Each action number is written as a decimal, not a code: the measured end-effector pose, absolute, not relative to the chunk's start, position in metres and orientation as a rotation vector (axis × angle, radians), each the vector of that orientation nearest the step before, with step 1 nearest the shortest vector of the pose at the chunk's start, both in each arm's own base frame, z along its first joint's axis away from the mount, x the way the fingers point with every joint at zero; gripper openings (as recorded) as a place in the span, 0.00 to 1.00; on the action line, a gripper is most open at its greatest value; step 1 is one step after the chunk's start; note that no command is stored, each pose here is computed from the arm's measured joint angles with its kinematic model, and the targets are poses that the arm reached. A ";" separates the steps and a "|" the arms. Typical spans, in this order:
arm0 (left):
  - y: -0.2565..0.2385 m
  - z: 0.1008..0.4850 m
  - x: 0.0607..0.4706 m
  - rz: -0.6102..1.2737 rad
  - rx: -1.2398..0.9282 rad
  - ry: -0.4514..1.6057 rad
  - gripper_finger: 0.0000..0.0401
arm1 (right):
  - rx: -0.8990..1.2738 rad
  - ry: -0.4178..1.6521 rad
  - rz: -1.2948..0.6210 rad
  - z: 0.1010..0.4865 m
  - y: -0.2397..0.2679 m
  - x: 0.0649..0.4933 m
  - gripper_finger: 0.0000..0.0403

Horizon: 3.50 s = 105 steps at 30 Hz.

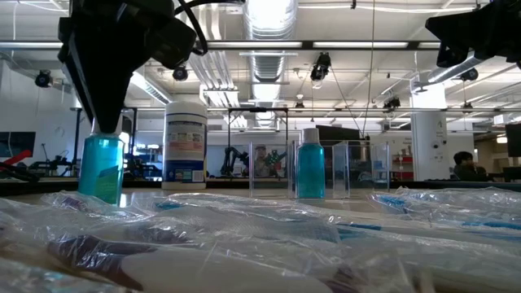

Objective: Pick & Place toothbrushing station
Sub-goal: Put the blue mouthwash into the transparent organizer

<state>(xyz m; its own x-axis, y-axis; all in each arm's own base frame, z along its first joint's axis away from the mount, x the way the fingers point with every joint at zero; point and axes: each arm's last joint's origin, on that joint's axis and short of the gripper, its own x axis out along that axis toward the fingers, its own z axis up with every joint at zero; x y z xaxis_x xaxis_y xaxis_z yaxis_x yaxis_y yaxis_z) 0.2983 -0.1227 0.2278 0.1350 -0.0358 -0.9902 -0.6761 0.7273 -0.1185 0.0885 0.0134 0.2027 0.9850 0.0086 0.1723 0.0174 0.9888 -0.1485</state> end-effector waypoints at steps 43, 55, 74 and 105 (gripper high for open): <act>-0.050 0.241 0.134 -0.093 -0.361 0.546 0.25 | -0.158 -0.173 -0.005 0.203 0.013 0.088 0.02; -0.041 0.208 0.113 -0.085 -0.400 0.431 0.25 | -0.158 -0.173 -0.005 0.203 0.013 0.088 0.02; -0.037 0.316 0.192 0.259 -0.288 0.657 0.25 | -0.172 -0.173 -0.006 0.203 0.013 0.088 0.02; 0.007 0.357 0.426 0.261 -0.298 1.053 0.25 | -0.184 -0.172 -0.012 0.203 0.013 0.088 0.02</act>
<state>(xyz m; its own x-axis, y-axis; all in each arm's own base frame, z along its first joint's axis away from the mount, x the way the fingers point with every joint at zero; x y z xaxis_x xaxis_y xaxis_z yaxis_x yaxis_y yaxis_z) 0.4258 0.0074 0.3566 0.4710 0.0686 -0.8795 -0.3505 0.9295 -0.1152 0.0885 0.0132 0.2025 0.9853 0.0036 0.1709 0.0278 0.9831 -0.1810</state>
